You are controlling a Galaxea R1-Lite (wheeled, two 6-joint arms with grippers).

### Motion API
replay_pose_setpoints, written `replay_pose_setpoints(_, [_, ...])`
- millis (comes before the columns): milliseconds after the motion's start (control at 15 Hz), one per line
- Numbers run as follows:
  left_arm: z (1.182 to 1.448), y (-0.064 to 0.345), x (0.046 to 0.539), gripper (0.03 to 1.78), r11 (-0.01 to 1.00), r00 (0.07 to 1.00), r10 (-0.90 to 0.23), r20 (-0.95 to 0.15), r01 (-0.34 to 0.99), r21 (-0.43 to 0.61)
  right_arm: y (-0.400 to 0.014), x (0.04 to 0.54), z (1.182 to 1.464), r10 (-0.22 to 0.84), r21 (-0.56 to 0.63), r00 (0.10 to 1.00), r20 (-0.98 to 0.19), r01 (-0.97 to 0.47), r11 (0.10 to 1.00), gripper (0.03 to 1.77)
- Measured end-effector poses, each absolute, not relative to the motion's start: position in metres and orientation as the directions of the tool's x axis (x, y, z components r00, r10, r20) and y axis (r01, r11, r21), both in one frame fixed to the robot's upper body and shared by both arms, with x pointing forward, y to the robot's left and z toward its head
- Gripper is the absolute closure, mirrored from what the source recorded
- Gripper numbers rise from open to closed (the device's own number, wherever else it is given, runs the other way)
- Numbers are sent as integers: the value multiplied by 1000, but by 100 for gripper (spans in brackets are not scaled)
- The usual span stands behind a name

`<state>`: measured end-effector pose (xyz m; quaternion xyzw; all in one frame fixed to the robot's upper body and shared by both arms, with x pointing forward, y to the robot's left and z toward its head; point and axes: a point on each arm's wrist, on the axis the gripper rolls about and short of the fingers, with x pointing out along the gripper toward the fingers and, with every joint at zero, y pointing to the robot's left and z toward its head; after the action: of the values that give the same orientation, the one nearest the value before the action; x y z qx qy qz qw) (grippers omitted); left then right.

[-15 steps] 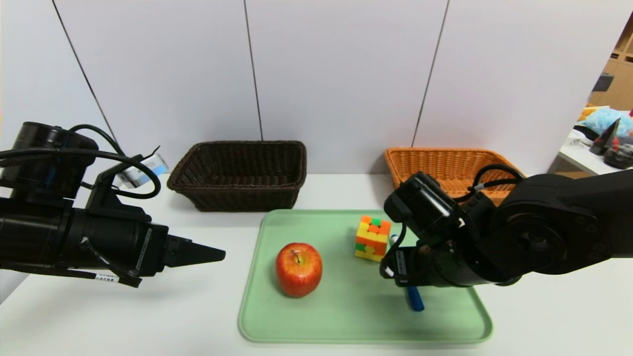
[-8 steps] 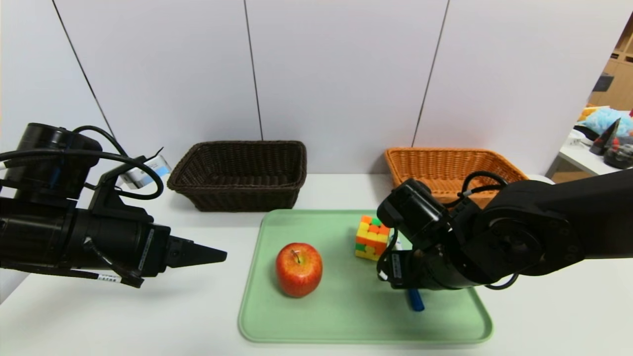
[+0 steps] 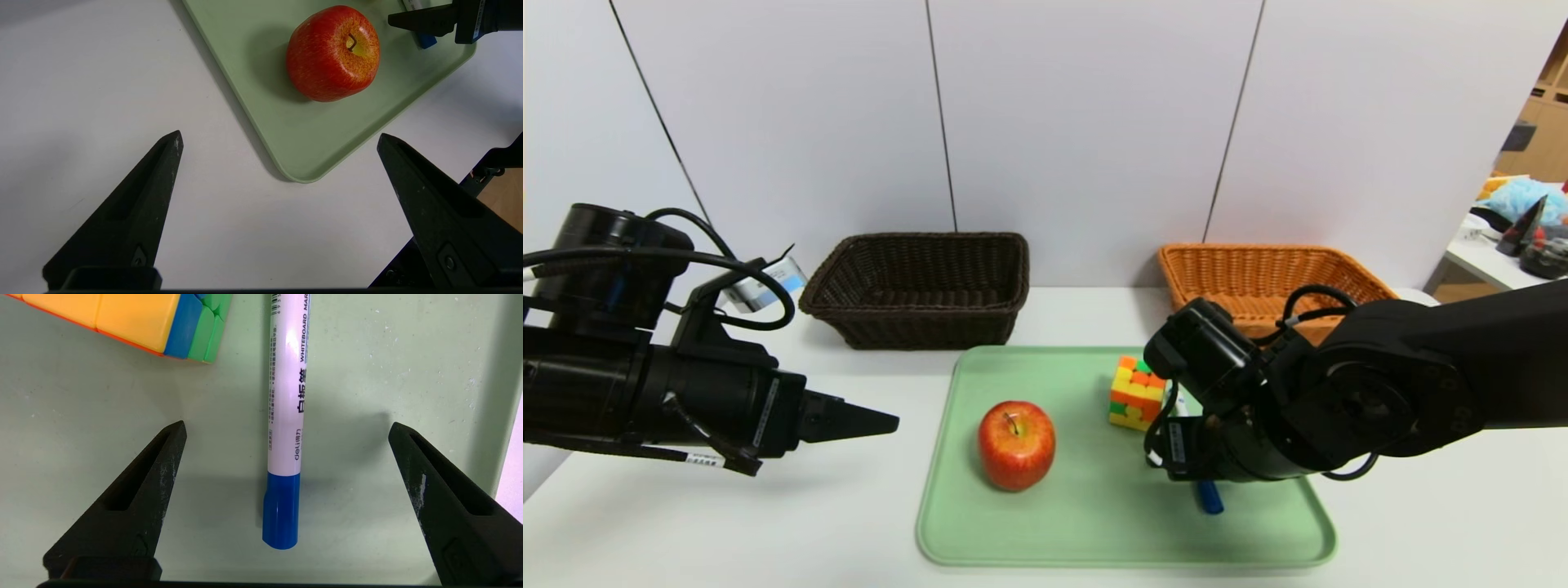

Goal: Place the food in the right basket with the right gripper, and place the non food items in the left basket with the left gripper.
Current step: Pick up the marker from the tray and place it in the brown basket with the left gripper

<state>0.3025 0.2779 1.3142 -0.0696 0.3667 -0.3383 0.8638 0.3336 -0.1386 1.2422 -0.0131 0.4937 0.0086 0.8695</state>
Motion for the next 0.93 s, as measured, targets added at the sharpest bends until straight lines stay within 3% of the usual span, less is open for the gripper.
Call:
replay_pose_setpoints(267, [1314,277,302,12,760,500,-637,-587,536,-369,-139,334,1241,-4,-20,509,-861,-26,999,70])
replay_pose_setpoints(467, [1314,277,302,12,758,497,-639,-588,537,-370,-139,334,1240,-3,-20,506,-862,-28,999,102])
replay_pose_setpoints(533, [1314,276,302,12,757,497,-639,-587,538,-370,-139,334,1239,-2,-18,504,-863,-27,999,128])
replay_pose_setpoints(600, [1314,276,302,12,758,497,-639,-587,538,-370,-138,333,1239,0,-17,503,-864,-28,999,167])
replay_pose_setpoints(933, [1314,277,301,12,758,498,-639,-586,537,-370,-136,331,1240,8,-12,507,-862,-37,999,162])
